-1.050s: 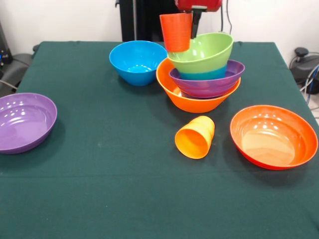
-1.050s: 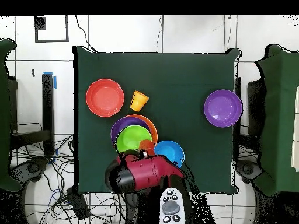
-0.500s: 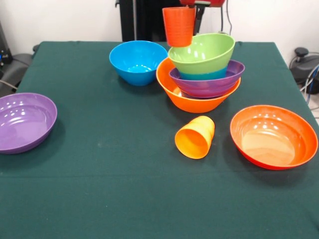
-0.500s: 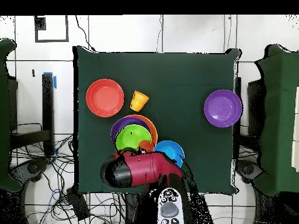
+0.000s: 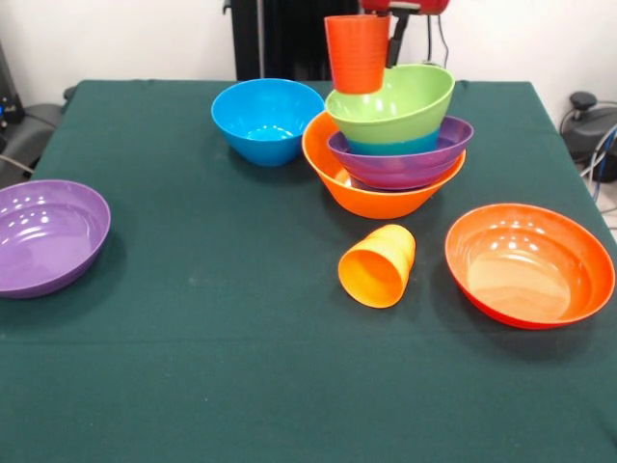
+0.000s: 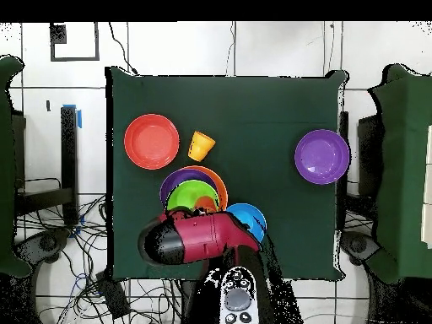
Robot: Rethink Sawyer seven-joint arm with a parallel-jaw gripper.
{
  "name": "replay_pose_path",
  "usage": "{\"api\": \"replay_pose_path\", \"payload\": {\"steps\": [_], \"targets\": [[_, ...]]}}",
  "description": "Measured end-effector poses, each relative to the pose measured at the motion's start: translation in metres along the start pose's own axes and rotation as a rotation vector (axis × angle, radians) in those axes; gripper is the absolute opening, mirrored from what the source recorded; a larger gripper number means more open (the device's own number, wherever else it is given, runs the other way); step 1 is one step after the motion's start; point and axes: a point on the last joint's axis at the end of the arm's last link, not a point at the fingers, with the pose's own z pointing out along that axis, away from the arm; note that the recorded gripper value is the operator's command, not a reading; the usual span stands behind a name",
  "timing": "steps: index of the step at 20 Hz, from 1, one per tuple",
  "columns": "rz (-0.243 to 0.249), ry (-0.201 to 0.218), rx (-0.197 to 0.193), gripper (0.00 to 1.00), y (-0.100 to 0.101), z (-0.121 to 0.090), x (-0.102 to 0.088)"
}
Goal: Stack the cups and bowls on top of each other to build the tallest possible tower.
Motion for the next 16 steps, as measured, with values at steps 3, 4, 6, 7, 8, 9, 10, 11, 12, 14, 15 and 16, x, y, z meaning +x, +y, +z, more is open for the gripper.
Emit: {"api": "replay_pose_path", "payload": {"steps": [3,4,6,7,8,9,10,11,12,14,15,16], "targets": [[0.001,-0.010,-0.004,0.00,0.006,-0.001,-0.007],[0.001,-0.010,-0.005,0.00,0.007,0.000,-0.008],[-0.001,-0.013,-0.008,0.00,0.012,0.001,-0.012],[-0.002,-0.016,-0.009,0.00,0.014,0.001,-0.014],[-0.003,-0.017,-0.010,0.00,0.016,0.001,-0.015],[-0.008,-0.022,-0.012,0.00,0.021,0.000,-0.018],[-0.012,-0.025,-0.014,0.00,0.025,0.000,-0.019],[-0.014,-0.025,-0.015,0.00,0.027,0.000,-0.020],[-0.016,-0.026,-0.016,0.00,0.029,0.000,-0.021],[-0.022,-0.027,-0.019,0.00,0.036,0.001,-0.022],[-0.025,-0.028,-0.020,0.00,0.039,0.001,-0.023],[-0.030,-0.029,-0.021,0.00,0.043,0.001,-0.023]]}}
